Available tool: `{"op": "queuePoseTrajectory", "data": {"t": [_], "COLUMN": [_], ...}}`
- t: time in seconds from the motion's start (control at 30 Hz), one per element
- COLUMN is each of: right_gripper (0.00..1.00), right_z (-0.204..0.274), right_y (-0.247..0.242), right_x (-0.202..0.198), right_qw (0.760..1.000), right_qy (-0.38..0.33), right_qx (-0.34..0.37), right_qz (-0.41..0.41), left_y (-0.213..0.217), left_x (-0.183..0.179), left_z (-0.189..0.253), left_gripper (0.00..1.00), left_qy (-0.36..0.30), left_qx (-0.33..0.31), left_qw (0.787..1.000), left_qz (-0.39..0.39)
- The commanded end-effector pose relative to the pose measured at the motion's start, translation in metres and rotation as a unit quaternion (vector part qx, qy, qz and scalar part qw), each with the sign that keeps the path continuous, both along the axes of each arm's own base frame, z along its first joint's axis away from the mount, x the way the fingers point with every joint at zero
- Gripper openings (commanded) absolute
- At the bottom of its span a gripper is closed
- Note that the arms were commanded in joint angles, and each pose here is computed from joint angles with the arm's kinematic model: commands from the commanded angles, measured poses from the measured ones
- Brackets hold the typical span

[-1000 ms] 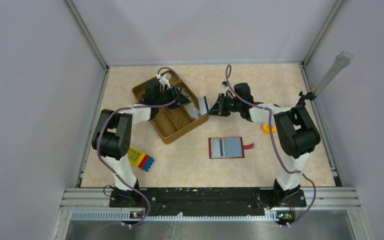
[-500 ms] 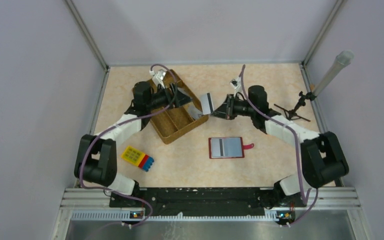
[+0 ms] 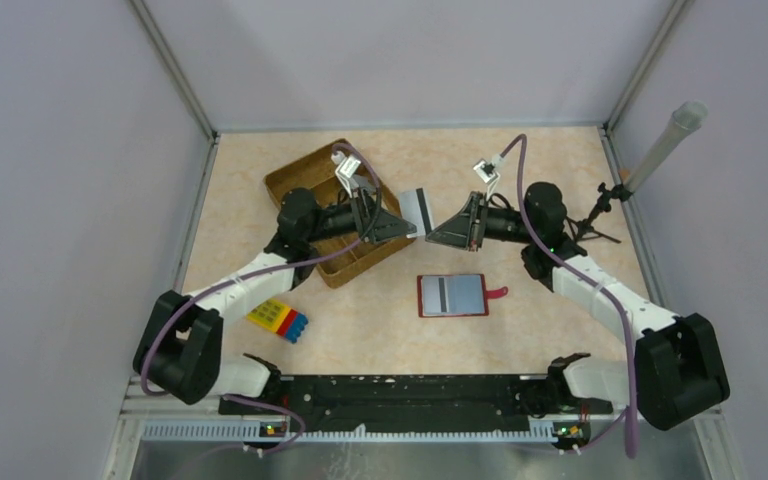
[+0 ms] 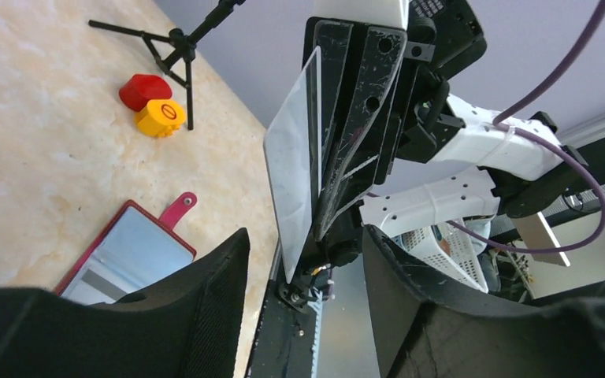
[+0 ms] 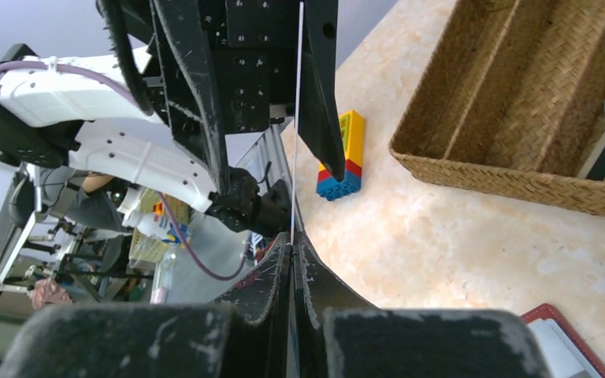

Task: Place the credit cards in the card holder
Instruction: Insert the credit card into the card holder.

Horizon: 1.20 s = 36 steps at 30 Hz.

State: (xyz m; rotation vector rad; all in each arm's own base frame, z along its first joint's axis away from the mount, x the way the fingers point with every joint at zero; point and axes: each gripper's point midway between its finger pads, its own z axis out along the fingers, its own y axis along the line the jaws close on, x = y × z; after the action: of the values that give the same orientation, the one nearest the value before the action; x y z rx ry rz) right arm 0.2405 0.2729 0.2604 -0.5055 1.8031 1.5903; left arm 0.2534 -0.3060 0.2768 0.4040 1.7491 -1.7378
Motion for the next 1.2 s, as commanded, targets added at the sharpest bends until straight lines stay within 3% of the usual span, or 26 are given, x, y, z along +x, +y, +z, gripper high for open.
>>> {"op": "queuePoseTrajectory", "data": {"t": [0.0,0.07,0.2,0.4,0.43,0.47,0.5,0.53,0.6,0.7,0.93,1.0,1.17], "right_gripper": [0.00,0.00,0.00,0.00,0.00,0.10,0.33,0.50,0.66,0.69,0.67,0.66,0.64], "right_z": [0.018,0.017,0.015,0.009,0.007,0.004,0.000,-0.009,-0.026,-0.061,-0.141,-0.157,-0.185], "right_y": [-0.004,-0.005,-0.005,-0.009,-0.010,-0.012,-0.015,-0.020,-0.037,-0.071,-0.165,-0.177,-0.189], "right_x": [-0.015,-0.019,-0.024,-0.028,-0.027,-0.025,-0.021,-0.017,-0.009,0.002,-0.002,-0.006,-0.009], "right_qw": [0.999,0.999,0.999,1.000,1.000,1.000,0.999,0.997,0.988,0.955,0.819,0.795,0.761], "right_qy": [-0.033,-0.031,-0.028,-0.021,-0.015,-0.010,-0.004,0.007,0.026,0.063,0.159,0.176,0.206], "right_qx": [0.017,0.017,0.014,-0.002,-0.009,-0.021,-0.038,-0.062,-0.117,-0.212,-0.400,-0.426,-0.456], "right_qz": [0.019,0.022,0.028,0.019,0.012,0.000,-0.019,-0.043,-0.101,-0.199,-0.380,-0.394,-0.413], "left_y": [0.008,0.009,0.007,-0.001,-0.002,-0.002,-0.002,-0.002,0.000,-0.003,-0.030,-0.038,-0.052], "left_x": [-0.010,-0.009,-0.011,-0.014,-0.014,-0.013,-0.011,-0.007,0.002,0.009,0.008,0.004,-0.001], "left_z": [0.042,0.042,0.044,0.037,0.034,0.030,0.024,0.017,-0.008,-0.039,-0.107,-0.119,-0.143], "left_gripper": [0.55,0.52,0.37,0.00,0.00,0.00,0.00,0.00,0.00,0.00,0.00,0.00,0.00], "left_qy": [-0.052,-0.049,-0.042,-0.031,-0.027,-0.023,-0.018,-0.011,0.020,0.048,0.122,0.137,0.165], "left_qx": [-0.053,-0.053,-0.061,-0.047,-0.043,-0.038,-0.030,-0.017,0.026,0.075,0.163,0.169,0.189], "left_qw": [0.997,0.997,0.997,0.998,0.999,0.999,0.999,0.999,0.997,0.993,0.978,0.976,0.968], "left_qz": [0.013,0.019,0.018,0.015,0.018,0.024,0.031,0.042,0.071,0.079,0.034,0.018,-0.002]}}
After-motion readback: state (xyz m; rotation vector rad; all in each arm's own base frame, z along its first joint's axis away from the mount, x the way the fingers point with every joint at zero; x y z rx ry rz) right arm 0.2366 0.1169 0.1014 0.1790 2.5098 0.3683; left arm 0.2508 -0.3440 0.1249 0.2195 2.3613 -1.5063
